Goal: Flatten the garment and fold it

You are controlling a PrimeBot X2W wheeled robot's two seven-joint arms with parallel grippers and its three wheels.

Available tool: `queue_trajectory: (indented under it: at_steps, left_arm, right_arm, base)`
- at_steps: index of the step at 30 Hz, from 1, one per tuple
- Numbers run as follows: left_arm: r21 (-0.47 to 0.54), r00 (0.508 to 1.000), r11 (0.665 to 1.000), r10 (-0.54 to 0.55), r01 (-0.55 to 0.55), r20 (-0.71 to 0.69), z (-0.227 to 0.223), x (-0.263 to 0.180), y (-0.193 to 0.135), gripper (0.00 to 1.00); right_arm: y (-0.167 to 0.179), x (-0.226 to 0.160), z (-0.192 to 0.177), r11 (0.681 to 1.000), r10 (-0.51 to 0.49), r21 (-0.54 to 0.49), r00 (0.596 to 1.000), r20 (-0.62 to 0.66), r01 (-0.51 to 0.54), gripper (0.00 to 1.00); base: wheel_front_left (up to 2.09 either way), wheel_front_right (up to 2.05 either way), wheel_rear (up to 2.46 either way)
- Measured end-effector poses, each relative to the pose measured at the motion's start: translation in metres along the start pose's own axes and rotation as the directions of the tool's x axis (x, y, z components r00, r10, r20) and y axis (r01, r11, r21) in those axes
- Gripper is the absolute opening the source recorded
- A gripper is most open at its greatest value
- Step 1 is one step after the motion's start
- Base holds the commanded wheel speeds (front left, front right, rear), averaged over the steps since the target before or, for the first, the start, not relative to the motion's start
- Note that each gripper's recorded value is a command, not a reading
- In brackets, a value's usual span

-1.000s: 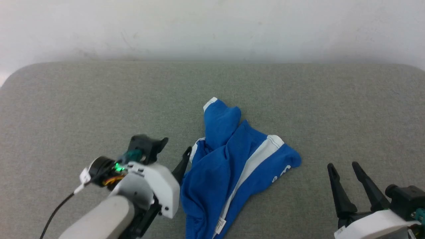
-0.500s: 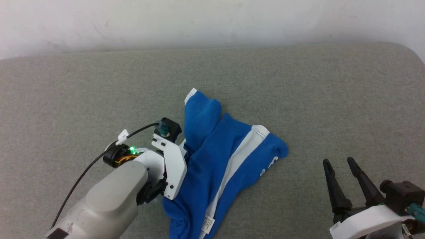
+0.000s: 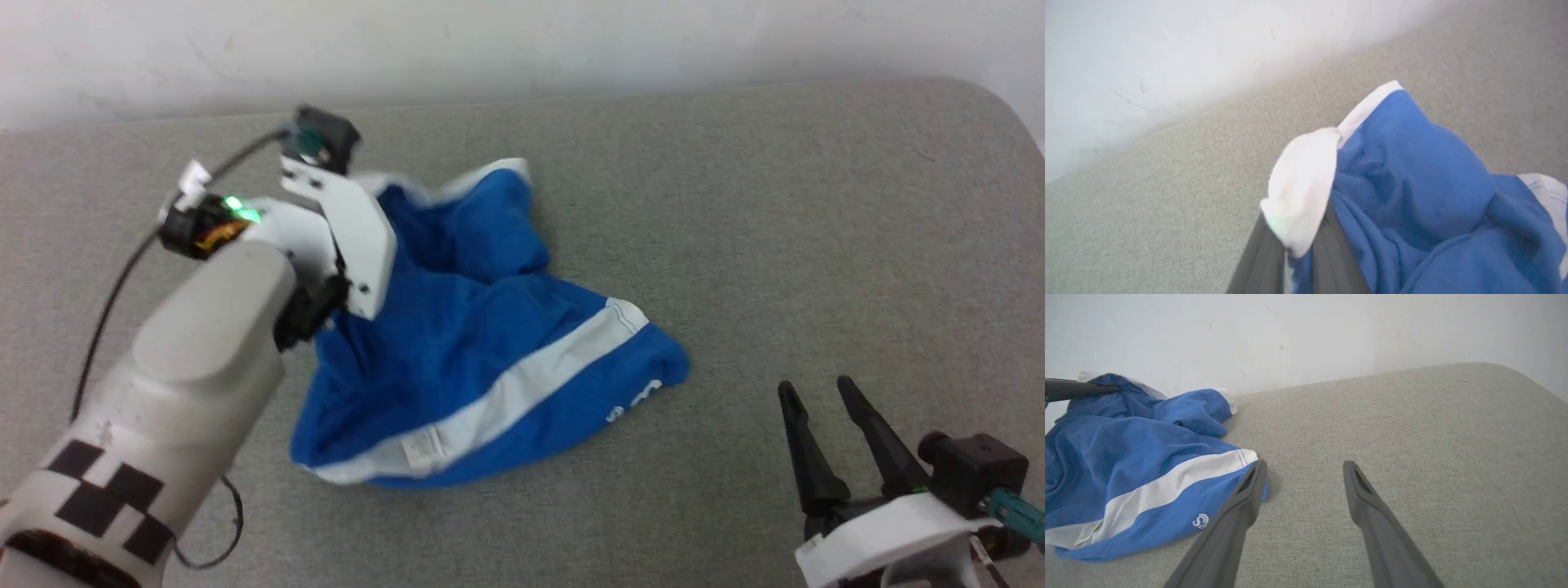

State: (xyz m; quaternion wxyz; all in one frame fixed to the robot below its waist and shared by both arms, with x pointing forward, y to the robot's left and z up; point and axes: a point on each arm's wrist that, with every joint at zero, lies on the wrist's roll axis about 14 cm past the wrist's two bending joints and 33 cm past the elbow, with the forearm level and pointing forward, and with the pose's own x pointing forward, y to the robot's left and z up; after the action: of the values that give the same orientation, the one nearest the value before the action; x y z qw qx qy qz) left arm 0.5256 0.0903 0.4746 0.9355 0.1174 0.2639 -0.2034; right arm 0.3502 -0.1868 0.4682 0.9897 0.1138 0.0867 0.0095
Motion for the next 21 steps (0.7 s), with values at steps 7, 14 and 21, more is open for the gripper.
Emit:
queue_trajectory:
  at_steps: [7, 14, 21]
  left_arm:
    - [-0.091, 0.998, 0.993, 0.069, -0.070, -0.014, -0.010, 0.026, 0.027, 0.01]
    - [-0.194, 0.998, 0.979, 0.062, -0.058, 0.015, -0.025, 0.048, 0.021, 1.00]
    - [-0.280, 0.962, 0.957, 0.146, -0.078, 0.231, -0.015, 0.028, 0.029, 1.00]
  right_arm:
    - [-0.004, 0.006, 0.002, 1.000, -0.014, 0.008, 1.000, 0.010, 0.014, 1.00]
    - [-0.018, 0.002, -0.006, 0.998, -0.061, 0.012, 0.998, -0.011, 0.061, 1.00]
    - [-0.012, 0.003, 0.002, 0.999, -0.041, -0.001, 0.999, 0.013, 0.041, 1.00]
  base:
    - [0.00, 0.00, 0.00]
    - [0.00, 0.00, 0.00]
    - [0.00, 0.00, 0.00]
